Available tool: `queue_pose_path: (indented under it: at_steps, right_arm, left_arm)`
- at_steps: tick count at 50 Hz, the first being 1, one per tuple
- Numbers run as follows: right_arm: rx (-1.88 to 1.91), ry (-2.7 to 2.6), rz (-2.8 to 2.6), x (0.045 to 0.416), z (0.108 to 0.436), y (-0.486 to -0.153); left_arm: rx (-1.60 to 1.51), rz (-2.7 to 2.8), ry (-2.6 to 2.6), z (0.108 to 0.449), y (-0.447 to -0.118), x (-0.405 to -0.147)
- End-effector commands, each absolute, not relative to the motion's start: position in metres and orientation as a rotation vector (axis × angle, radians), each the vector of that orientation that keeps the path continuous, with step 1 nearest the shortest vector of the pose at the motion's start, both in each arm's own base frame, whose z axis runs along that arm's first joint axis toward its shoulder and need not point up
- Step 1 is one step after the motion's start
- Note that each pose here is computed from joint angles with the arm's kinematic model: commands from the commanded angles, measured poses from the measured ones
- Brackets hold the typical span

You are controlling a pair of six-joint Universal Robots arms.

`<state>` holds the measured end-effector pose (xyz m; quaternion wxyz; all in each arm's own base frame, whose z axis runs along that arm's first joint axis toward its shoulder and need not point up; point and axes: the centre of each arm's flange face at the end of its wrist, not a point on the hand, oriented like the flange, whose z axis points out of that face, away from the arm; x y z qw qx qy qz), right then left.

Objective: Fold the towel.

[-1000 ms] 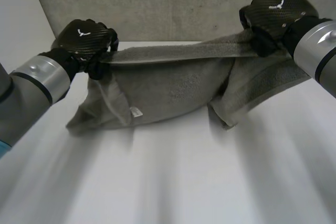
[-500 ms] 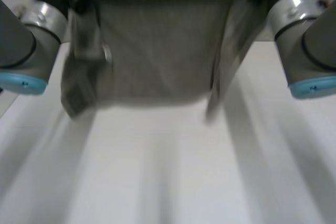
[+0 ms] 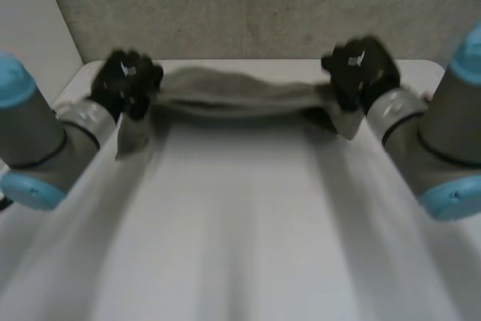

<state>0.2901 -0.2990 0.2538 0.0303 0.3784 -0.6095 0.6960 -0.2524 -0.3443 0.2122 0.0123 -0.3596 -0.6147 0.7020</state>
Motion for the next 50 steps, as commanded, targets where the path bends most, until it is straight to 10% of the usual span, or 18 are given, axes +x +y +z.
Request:
queue_pose_path:
  at_steps: [1, 50]
  right_arm:
    - [1.299, -2.115, 1.863, 0.283, 0.195, -0.281]
    - [1.162, -2.237, 1.727, 0.232, 0.171, -0.267]
  left_arm:
    - [-1.445, 2.053, -2.079, 0.151, -0.332, -0.236]
    - [-1.480, 1.979, -2.158, 0.118, -0.318, -0.222]
